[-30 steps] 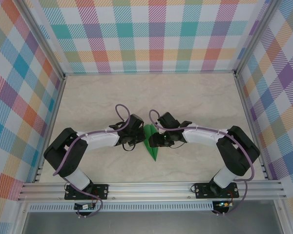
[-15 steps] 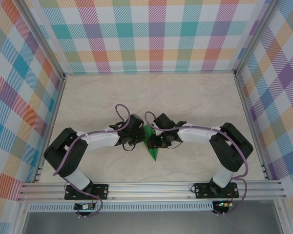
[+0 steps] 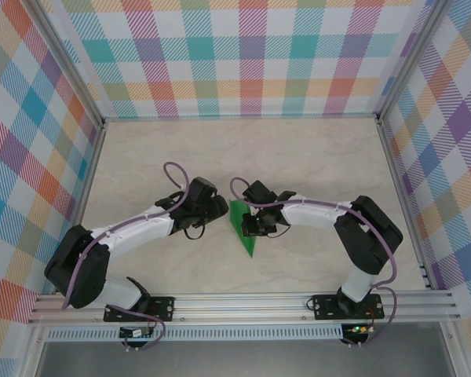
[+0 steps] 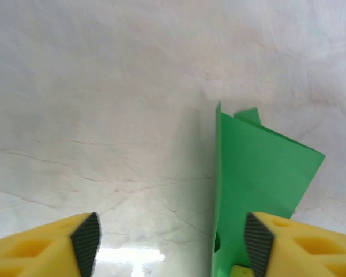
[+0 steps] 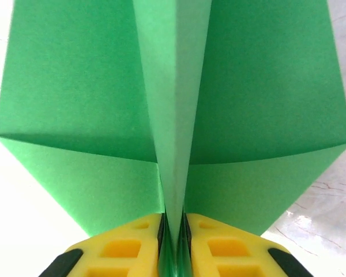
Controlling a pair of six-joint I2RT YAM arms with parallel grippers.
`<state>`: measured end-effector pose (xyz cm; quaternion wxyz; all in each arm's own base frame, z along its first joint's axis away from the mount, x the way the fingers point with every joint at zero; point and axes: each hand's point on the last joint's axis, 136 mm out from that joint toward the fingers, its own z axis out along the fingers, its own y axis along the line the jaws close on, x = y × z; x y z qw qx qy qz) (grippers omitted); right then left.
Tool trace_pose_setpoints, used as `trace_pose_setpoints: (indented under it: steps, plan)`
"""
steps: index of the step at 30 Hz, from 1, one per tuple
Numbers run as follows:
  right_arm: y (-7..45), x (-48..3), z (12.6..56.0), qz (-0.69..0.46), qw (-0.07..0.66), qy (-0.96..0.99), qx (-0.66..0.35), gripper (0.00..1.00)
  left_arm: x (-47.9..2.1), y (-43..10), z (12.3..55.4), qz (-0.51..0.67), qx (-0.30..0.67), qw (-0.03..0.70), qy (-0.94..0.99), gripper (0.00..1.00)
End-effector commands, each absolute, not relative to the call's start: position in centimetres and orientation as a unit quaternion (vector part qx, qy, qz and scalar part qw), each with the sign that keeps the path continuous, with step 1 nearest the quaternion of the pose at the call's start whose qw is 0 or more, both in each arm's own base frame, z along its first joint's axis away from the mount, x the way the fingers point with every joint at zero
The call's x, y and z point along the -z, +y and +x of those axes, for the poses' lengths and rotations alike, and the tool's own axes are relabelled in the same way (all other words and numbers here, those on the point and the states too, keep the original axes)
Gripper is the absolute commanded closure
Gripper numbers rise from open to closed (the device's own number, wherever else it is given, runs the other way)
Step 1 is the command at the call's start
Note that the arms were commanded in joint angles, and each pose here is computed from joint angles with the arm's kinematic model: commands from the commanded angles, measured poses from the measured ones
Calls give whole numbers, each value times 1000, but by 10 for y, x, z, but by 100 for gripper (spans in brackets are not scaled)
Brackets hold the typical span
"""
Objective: Fold a paper plane with a square sheet of paper (pick it up from the middle)
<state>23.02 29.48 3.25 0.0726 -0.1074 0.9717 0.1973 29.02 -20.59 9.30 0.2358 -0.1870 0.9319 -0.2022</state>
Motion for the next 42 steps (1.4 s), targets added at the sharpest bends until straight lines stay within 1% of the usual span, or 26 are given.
trace_pose_setpoints:
  steps: [1, 6, 11, 14, 17, 18, 21, 24, 29, 33, 37, 42]
  plan:
    - [293, -27, 228, -105, 64, 978, -167, 83, -90, -174, 281, -210, 148, 244, 935, 22]
    - [294, -23, 228, -106, 60, 983, -139, 79, -89, -158, 276, -228, 128, 245, 934, 9]
    - [291, -19, 230, -101, 58, 987, -107, 79, -85, -144, 272, -243, 109, 241, 933, 1]
    - [291, -17, 231, -100, 53, 989, -97, 79, -84, -140, 270, -247, 105, 239, 933, 0]
    - [289, -20, 237, -97, 63, 990, -82, 85, -82, -137, 269, -249, 103, 237, 933, 0]
    - [288, -24, 240, -98, 71, 990, -78, 85, -83, -136, 268, -250, 103, 237, 933, 0]
    - [292, -39, 261, -109, 104, 987, -62, 88, -81, -133, 267, -250, 101, 235, 934, 0]
    - [298, -53, 293, -116, 137, 982, -57, 89, -81, -130, 265, -249, 97, 232, 935, 0]
    - [305, -58, 356, -98, 155, 981, -66, 90, -85, -124, 261, -247, 94, 234, 936, 0]
    - [303, -57, 397, -79, 162, 981, -71, 89, -86, -121, 256, -245, 93, 235, 936, 0]
    - [300, -46, 423, -71, 157, 982, -71, 88, -85, -120, 253, -245, 95, 234, 936, 0]
    - [294, -30, 435, -63, 141, 986, -57, 85, -83, -120, 252, -241, 95, 229, 938, 0]
